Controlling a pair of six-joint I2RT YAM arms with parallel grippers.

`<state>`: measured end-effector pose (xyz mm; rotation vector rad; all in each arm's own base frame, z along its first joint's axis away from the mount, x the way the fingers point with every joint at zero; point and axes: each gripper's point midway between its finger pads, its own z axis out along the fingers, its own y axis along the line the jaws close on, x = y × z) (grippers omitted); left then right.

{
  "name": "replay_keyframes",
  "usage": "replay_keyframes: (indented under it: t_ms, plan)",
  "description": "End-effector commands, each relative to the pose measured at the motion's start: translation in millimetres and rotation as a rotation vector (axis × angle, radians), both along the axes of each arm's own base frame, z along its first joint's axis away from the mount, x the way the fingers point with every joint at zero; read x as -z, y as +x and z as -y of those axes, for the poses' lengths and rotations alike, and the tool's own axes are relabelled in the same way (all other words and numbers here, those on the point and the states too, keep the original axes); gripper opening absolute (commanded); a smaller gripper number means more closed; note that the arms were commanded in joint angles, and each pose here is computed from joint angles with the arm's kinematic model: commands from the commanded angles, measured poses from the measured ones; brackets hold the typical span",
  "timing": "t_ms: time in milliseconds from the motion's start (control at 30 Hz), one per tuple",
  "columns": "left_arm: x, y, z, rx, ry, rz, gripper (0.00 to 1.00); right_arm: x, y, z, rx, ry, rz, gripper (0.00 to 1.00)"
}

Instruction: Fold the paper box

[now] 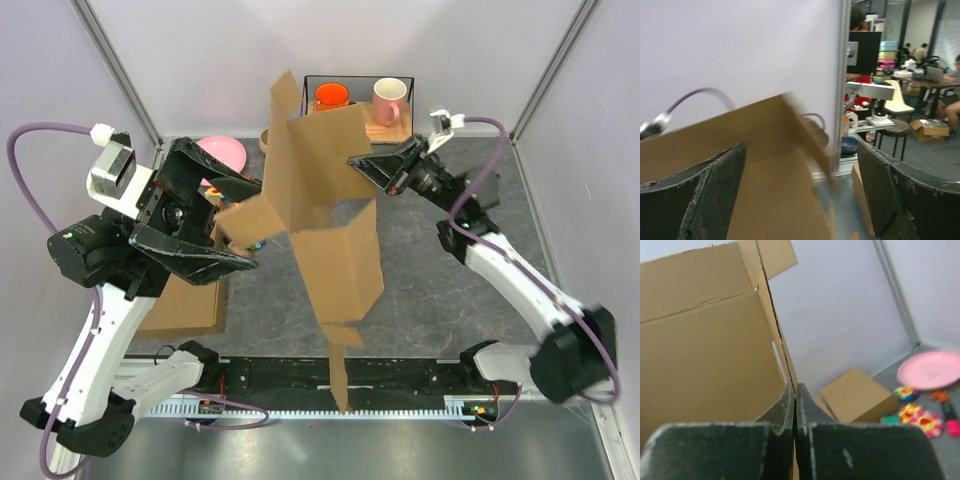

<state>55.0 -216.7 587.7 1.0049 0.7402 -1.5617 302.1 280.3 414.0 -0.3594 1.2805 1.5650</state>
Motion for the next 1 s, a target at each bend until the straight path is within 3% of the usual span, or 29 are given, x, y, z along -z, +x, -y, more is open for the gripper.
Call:
replay_keyframes:
  t_ms: [0,100,133,233,433,567,700,967]
  plan:
    - [14,34,6,-0.180,0.009,-0.048,0.99,-4,14,30,0.376,-0.257,0.025,0.00]
    - [19,59,-4,-0.352,-0.062,-0.115,1.00,6,26,62,0.562,-0.364,-0.069,0.00]
    - [24,81,-9,-0.451,-0.105,-0.184,0.99,12,32,77,0.652,-0.396,-0.103,0.00]
    - [40,117,-33,-0.687,-0.180,-0.290,1.00,22,28,104,0.765,-0.452,-0.171,0.00]
    - [88,176,-102,-1.174,-0.230,-0.554,1.00,42,11,135,0.860,-0.577,-0.247,0.00]
    - [113,177,-111,-1.243,-0.176,-0.576,1.00,65,3,153,0.912,-0.650,-0.331,0.00]
    - [165,191,-119,-1.342,-0.070,-0.693,0.99,97,-14,162,0.908,-0.711,-0.449,0.00]
    - [270,206,-90,-1.270,0.118,-0.853,0.99,177,-29,170,0.903,-0.792,-0.559,0.00]
